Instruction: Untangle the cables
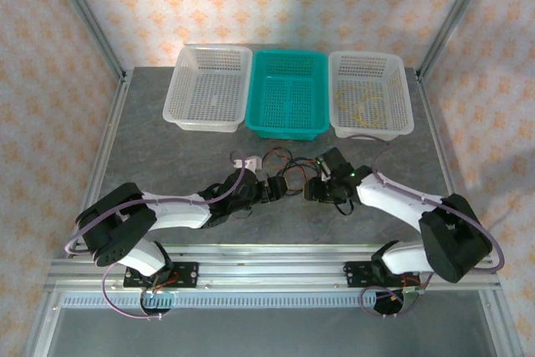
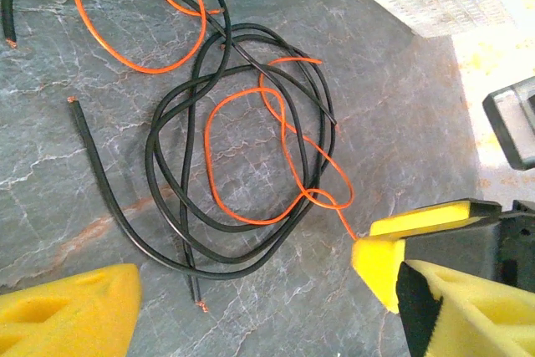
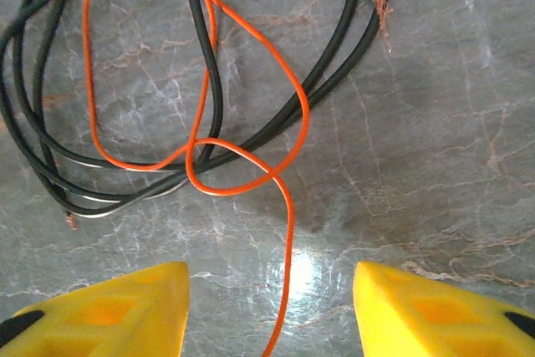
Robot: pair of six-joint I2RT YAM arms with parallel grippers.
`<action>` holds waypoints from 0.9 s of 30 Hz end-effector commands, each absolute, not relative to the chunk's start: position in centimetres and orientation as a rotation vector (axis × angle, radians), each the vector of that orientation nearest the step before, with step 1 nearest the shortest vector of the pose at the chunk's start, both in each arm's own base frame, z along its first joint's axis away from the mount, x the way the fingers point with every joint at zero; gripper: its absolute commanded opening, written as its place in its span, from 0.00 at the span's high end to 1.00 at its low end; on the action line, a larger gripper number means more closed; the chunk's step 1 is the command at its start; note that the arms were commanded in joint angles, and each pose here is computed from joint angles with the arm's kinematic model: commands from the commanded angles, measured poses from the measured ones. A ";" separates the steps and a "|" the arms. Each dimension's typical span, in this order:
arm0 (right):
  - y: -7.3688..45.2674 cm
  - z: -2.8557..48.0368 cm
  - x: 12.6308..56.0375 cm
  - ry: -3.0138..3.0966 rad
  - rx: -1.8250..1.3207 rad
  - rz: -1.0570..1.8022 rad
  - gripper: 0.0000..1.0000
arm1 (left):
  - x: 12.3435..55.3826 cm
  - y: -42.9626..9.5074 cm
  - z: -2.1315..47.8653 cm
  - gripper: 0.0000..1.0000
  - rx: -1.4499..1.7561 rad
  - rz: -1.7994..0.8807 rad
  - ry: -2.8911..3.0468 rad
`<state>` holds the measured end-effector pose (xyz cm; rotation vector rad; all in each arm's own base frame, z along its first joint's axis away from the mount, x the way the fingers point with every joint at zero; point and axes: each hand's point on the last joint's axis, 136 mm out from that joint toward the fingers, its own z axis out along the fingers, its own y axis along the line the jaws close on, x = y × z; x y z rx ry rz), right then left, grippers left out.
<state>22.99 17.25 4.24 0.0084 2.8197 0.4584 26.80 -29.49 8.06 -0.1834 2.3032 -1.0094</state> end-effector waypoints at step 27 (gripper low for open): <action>15.5 13.9 25.9 2.537 -0.079 0.324 1.00 | 29.8 -29.9 11.7 0.10 0.028 -0.843 2.186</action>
